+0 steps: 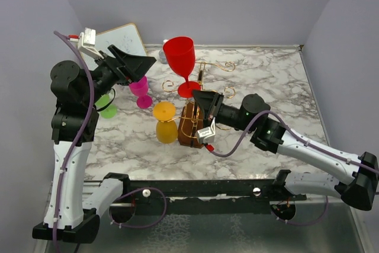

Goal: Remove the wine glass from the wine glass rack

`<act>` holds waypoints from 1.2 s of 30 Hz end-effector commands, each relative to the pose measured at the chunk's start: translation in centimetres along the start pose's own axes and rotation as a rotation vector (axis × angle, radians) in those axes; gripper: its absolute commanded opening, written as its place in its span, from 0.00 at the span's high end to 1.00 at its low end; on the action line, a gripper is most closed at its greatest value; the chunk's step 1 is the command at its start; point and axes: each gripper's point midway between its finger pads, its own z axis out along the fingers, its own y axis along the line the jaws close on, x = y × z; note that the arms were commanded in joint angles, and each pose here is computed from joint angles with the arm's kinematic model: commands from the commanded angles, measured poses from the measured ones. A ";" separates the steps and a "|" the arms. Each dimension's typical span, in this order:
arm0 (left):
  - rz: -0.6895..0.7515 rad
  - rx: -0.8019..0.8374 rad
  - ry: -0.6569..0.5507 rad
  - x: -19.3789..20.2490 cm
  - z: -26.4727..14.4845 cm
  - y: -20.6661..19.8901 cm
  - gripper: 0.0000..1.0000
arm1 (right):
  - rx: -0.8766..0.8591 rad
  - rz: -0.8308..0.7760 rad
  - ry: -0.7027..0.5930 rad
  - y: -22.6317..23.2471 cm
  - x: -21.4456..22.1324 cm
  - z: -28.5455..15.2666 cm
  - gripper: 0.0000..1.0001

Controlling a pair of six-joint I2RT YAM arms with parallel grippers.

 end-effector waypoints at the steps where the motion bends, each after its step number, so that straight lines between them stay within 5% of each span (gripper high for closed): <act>1: -0.033 0.158 0.014 -0.5 -1.3 -4.3 0.19 | 0.069 -0.325 0.135 -2.2 1.2 -1.8 0.99; 13: -0.080 0.068 0.105 1.5 -2.4 -3.5 0.21 | 0.016 -0.575 0.190 -1.0 0.7 -2.4 0.99; 36: -0.096 0.003 0.195 3.7 -4.6 -3.4 0.24 | -0.091 -0.684 0.115 1.1 -2.1 0.3 0.99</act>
